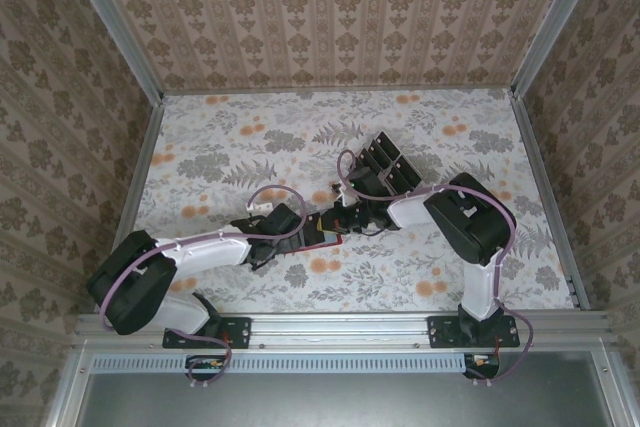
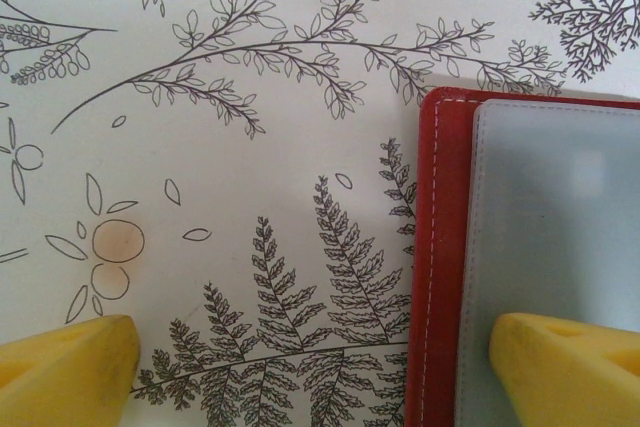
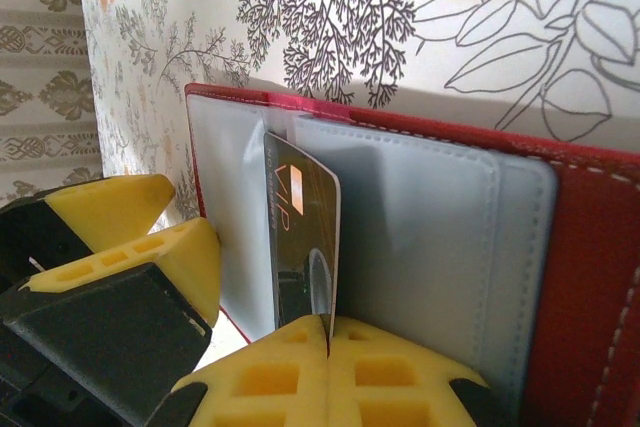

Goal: Put the credit cards into the card holder
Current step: Insert the credit card into the card slot.

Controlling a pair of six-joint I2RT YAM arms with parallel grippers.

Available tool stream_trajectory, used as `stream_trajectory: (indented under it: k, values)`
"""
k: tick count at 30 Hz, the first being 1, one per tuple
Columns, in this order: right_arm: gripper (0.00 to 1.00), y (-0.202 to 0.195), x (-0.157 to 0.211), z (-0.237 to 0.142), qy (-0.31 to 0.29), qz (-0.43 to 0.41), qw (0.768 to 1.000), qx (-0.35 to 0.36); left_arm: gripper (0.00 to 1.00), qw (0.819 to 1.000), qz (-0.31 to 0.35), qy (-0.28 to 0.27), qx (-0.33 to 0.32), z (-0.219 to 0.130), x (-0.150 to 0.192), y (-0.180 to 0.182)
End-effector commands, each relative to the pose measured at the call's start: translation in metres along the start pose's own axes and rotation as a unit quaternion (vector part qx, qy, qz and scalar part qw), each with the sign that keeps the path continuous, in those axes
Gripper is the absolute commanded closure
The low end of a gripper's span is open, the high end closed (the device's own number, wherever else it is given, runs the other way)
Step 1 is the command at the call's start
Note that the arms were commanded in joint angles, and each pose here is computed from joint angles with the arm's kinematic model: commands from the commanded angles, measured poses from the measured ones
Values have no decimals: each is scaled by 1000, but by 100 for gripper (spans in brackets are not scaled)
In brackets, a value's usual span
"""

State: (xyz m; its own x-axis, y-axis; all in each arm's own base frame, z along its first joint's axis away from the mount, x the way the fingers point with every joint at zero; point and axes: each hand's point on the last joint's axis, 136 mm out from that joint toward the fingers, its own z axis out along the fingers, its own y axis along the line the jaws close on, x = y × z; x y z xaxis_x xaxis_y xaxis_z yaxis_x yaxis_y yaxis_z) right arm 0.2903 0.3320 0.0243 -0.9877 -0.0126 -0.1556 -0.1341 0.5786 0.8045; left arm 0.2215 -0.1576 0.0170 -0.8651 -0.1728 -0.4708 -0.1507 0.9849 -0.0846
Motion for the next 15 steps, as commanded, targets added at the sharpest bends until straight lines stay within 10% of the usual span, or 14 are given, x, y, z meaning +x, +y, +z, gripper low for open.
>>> stream_trajectory:
  k: [1,15]
  values:
    - [100,-25,7,8,11,30,999,38,0,998,14,41,-34,10,27,21]
    - [100,-26,10,3,3,37,998,48,0,998,12,41,-34,10,27,21]
